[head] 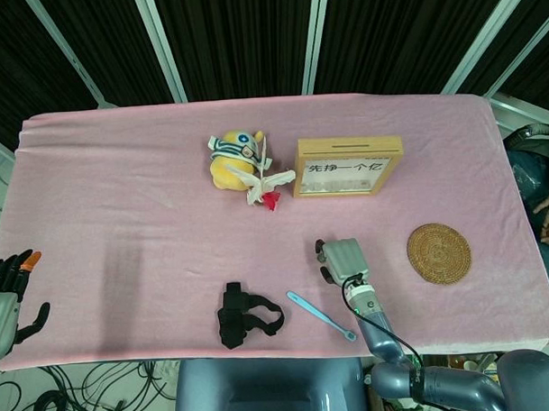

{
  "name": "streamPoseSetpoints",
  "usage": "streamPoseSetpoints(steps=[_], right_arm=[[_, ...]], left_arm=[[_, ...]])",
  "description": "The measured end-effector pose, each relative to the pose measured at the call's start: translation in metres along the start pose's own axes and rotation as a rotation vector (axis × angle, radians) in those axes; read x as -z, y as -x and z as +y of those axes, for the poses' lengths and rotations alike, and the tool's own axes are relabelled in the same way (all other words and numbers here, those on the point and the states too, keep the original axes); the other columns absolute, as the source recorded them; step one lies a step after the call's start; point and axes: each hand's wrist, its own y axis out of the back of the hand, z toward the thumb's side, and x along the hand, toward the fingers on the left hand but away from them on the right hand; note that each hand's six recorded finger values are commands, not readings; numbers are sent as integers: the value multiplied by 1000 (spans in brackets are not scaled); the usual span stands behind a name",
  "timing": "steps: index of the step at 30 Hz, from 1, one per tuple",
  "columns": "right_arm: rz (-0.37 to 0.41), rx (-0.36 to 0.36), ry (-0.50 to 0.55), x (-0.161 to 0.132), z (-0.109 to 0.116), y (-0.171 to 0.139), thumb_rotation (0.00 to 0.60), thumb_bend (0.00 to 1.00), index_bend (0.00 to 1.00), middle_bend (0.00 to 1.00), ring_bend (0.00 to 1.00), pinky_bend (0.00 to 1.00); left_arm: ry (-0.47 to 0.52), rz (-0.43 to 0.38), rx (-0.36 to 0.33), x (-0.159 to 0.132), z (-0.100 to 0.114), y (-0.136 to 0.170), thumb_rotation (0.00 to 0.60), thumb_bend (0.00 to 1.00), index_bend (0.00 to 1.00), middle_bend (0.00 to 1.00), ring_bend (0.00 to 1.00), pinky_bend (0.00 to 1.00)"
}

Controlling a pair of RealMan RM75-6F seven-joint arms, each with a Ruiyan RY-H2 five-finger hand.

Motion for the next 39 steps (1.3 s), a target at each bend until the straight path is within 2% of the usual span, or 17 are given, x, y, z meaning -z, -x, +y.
streamPoseSetpoints(steps=[39], right_arm=[[-7, -7, -6, 2, -4, 3, 600, 314, 414, 983, 1000, 1000]], left_arm=[[3, 4, -6, 1, 1, 0, 600, 407, 28, 28, 0, 0]])
